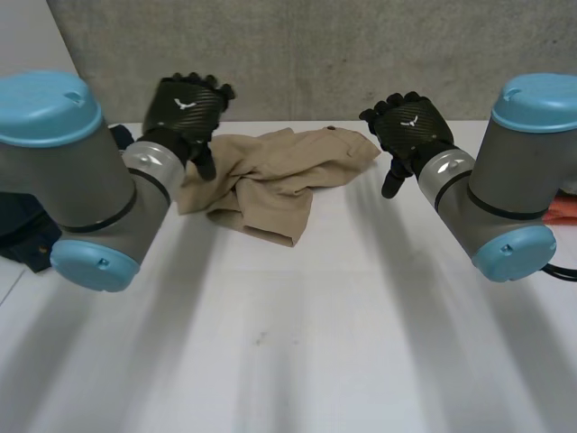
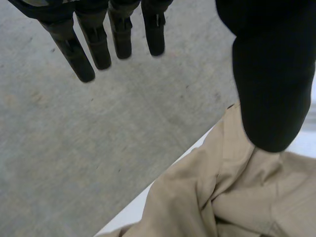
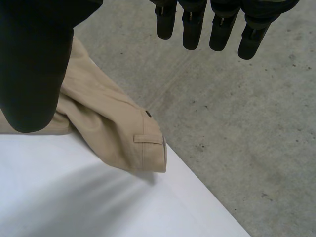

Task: Fold the laundry.

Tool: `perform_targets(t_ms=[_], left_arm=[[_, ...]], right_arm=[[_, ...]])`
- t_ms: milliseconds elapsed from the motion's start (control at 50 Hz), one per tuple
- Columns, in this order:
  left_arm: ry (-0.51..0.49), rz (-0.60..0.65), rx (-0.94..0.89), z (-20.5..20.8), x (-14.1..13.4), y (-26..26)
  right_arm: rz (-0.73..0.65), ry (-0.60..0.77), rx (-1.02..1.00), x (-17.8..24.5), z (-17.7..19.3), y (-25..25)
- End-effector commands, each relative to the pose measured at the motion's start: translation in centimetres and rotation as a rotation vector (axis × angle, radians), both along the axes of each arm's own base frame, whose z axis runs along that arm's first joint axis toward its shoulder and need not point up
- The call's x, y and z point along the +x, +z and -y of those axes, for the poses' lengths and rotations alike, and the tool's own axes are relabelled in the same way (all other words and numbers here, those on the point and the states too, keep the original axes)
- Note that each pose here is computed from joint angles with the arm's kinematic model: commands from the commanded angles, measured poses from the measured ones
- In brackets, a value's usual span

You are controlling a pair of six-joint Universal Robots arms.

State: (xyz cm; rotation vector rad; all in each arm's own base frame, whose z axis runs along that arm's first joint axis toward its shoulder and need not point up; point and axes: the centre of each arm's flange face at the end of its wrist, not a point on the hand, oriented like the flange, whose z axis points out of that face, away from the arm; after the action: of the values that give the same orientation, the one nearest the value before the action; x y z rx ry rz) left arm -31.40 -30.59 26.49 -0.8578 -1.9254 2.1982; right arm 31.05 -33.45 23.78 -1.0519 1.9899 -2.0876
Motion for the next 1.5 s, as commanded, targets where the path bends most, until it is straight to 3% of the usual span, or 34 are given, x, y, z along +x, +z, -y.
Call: perform_targets(t_ms=[20,180,440,760,1060,1400,1460,1500], left_arm=[[-0.142,0.052,0.010,-0.1,-3.4,-3.3],[-0.155,0.184,0.068,0.6,-5.2,-7.4],[-0.204,0.518,0.124,2.6,-7.0,-13.5],[-0.296,0.551,0.113,2.1,-9.1,-14.0],[-0.320,0.690,-0.008,1.6,-10.3,-15.4],[-0.244,0.761,-0.215,2.7,-11.3,-15.4],[-0.222,0.729,-0.190,2.6,-11.1,-14.0],[-0.185,0.638,-0.100,2.1,-10.6,-11.5]], right_arm=[[-0.052,0.027,-0.003,0.0,-0.4,-0.8],[-0.056,0.024,0.002,-0.3,-0.3,-0.9],[-0.057,0.003,-0.006,-1.0,0.2,-0.7],[-0.059,-0.001,-0.008,-1.2,0.3,-0.6],[-0.064,0.002,-0.025,-1.2,-0.1,0.1],[-0.088,-0.008,-0.038,-1.6,0.1,0.1],[-0.086,-0.025,-0.043,-2.2,0.6,0.4],[-0.083,-0.039,-0.050,-2.7,1.1,0.5]])
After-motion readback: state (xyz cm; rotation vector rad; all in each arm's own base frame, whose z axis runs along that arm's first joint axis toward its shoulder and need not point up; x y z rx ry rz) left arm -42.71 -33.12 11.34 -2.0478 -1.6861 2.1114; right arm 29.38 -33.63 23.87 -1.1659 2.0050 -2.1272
